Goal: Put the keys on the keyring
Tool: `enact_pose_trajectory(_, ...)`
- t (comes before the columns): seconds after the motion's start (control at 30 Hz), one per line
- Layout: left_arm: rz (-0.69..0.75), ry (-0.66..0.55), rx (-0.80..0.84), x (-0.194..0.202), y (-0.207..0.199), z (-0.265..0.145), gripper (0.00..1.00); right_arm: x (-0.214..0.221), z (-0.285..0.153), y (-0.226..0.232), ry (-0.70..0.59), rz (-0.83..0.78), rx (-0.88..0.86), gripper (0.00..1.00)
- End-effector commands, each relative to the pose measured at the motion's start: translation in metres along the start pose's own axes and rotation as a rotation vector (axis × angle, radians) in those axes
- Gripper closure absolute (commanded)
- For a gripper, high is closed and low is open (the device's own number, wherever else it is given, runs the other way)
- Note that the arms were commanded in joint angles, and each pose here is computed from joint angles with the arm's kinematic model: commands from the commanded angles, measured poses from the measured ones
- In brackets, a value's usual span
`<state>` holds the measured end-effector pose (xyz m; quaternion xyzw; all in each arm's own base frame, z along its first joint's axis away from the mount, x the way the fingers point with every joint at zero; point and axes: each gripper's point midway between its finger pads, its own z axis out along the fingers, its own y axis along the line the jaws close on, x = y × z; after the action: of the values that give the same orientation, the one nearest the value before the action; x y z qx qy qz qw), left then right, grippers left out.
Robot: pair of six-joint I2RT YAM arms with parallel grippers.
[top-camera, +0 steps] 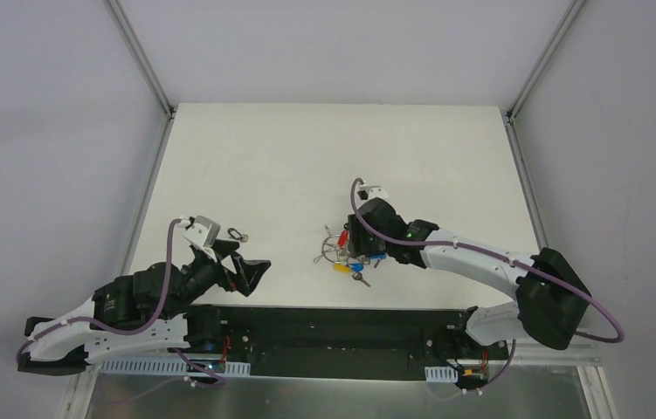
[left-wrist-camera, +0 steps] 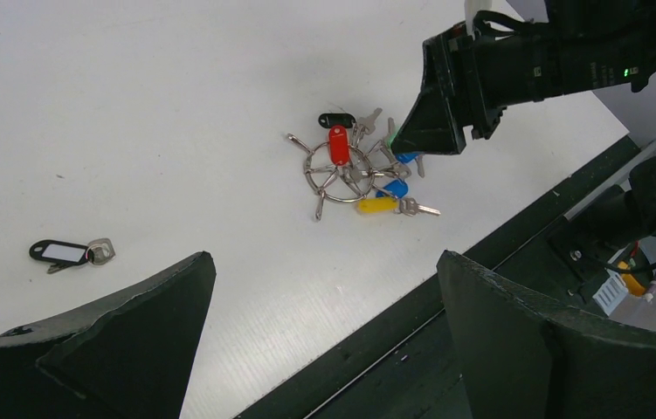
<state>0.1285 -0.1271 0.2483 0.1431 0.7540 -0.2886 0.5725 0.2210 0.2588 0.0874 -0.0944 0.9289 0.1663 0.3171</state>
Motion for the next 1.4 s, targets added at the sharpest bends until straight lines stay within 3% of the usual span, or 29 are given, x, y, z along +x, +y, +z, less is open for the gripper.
enact_pose_trajectory(0.0,-0.02,-0.031,-0.017,-0.011,0.003,-0.003,0.0,0.001,-0.004,0.013,0.038,-0.118,-0.008,0.44)
enact_pose_trajectory(0.37,-0.013,-0.016,-0.022,-0.012,0.003,-0.004,0.0,0.007,-0.008,0.0,0.125,-0.372,0.012,0.53)
enact_pose_trajectory(0.7,0.014,0.008,-0.025,-0.008,0.001,0.0,0.0,0.022,0.0,-0.005,0.218,-0.635,-0.08,0.52)
enact_pose_trajectory(0.93,0.007,0.005,-0.017,-0.007,0.001,-0.001,0.0,0.02,0.009,-0.003,0.252,-0.682,-0.11,0.52)
enact_pose_trajectory(1.37,-0.003,-0.001,-0.008,-0.008,0.001,-0.003,0.0,0.027,0.019,-0.001,0.322,-0.7,-0.159,0.64)
